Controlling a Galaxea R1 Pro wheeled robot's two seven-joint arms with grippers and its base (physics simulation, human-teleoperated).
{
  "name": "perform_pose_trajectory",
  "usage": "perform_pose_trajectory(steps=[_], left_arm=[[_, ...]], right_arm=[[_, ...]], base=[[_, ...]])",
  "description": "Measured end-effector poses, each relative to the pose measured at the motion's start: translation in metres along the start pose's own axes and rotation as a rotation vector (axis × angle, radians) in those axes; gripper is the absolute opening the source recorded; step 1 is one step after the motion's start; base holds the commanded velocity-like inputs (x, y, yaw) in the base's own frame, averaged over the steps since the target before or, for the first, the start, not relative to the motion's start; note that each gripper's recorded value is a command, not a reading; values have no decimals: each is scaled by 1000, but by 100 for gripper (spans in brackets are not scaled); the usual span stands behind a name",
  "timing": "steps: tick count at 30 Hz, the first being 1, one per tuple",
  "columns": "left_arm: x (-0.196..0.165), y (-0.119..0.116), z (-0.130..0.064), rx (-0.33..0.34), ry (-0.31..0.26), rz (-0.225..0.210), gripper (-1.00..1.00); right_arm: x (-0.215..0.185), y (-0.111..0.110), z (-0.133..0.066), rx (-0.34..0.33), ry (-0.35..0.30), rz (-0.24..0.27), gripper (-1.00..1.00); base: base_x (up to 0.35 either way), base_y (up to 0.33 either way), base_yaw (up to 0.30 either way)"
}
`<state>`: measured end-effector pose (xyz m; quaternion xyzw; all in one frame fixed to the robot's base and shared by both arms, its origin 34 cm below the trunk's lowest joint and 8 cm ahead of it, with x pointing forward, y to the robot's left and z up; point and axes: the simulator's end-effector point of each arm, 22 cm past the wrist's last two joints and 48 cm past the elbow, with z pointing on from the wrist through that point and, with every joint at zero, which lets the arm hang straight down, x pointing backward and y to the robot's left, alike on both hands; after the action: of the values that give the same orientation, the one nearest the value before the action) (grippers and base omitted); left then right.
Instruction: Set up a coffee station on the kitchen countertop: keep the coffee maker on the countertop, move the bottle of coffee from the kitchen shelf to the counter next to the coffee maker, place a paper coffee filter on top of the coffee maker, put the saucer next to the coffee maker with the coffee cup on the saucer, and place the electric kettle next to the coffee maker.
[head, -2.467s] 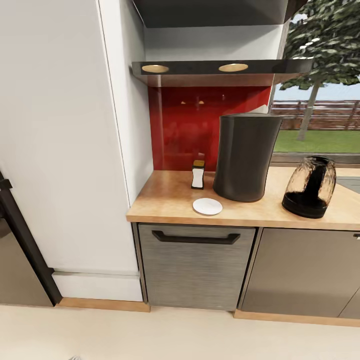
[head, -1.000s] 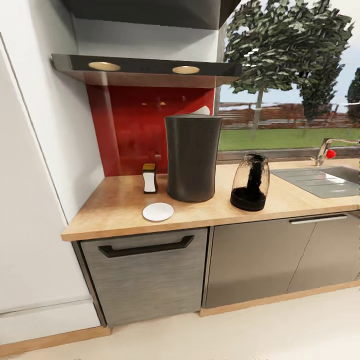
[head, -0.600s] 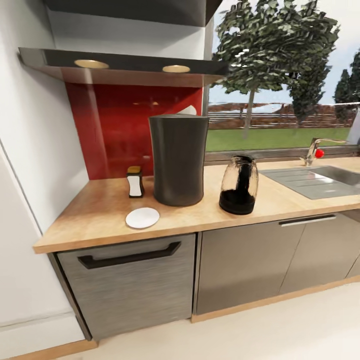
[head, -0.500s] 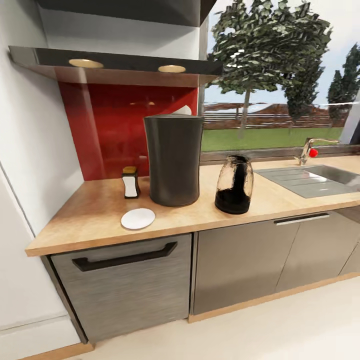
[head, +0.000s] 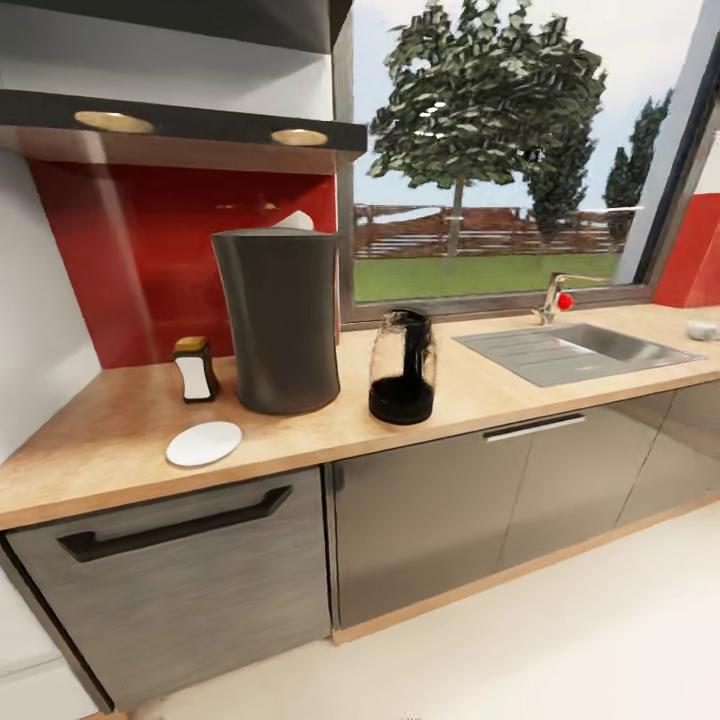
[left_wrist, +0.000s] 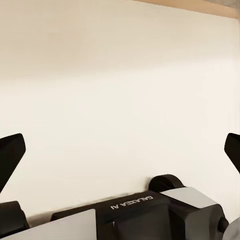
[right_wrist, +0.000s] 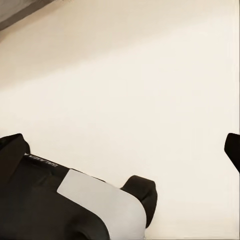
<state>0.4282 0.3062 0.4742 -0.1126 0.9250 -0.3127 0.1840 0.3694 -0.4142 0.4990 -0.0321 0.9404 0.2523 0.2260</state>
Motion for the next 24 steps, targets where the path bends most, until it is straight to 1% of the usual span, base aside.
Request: perform_pose_trajectory(steps=[12,16,24], left_arm=[[0,0,0,0,-1,-1,100],[0,0,0,0,-1,-1,100],[0,0,0,0,-2,-1,100]], right_arm=[[0,0,0,1,-1,0,100],[0,0,0,2,-1,0,100],[2,-1,0,5,2,3,100]], base=[[2,-312,-249],[100,-325,-78],[152,-324,-8]])
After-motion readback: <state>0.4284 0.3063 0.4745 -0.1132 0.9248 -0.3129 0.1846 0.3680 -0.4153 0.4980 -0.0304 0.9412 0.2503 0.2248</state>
